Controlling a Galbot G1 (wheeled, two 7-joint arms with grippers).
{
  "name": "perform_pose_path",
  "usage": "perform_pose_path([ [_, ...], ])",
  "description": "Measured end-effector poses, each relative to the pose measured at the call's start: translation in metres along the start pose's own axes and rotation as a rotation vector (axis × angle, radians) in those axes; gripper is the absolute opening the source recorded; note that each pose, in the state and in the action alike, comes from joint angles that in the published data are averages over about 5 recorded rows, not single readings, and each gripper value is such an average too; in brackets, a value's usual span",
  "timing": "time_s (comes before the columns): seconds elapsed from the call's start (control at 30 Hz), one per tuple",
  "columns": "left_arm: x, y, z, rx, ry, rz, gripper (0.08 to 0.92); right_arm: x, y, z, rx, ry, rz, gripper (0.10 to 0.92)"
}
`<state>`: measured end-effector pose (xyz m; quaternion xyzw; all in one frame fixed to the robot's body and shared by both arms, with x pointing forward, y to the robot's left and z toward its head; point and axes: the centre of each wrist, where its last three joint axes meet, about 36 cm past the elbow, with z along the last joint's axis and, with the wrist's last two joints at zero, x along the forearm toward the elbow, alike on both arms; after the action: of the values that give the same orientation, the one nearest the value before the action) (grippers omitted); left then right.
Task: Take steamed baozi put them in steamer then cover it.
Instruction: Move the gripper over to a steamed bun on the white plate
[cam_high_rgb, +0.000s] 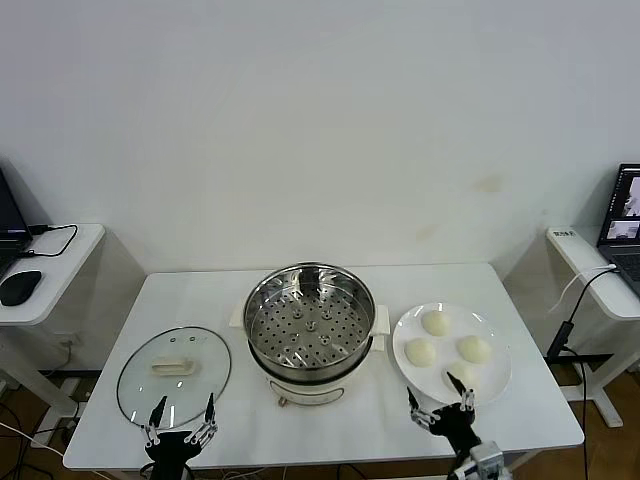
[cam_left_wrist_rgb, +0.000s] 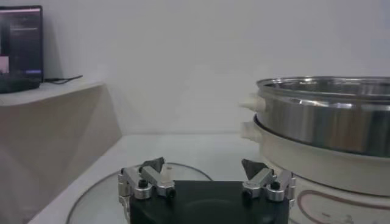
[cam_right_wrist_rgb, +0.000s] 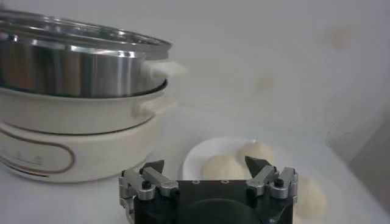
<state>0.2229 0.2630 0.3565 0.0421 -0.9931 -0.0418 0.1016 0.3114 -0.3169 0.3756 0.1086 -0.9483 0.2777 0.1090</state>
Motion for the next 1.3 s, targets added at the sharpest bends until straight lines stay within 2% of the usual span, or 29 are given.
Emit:
perform_pose_path([
  [0.37, -0.012, 0.004, -0.014, -0.08, 0.052, -0.027, 0.823, -0.056, -0.084, -0.014, 0.394, 0.016, -0.094, 0.823],
  [0.7, -0.018, 0.008, -0.021, -0.123, 0.091, -0.059, 0.823, -0.127, -0.157, -0.054, 0.613, 0.121, -0.269, 0.823],
  [1.3, -0.026, 0.022, -0.028, -0.169, 0.101, -0.093, 0.823, -0.242, -0.205, -0.103, 0.789, 0.295, -0.743, 0.823],
])
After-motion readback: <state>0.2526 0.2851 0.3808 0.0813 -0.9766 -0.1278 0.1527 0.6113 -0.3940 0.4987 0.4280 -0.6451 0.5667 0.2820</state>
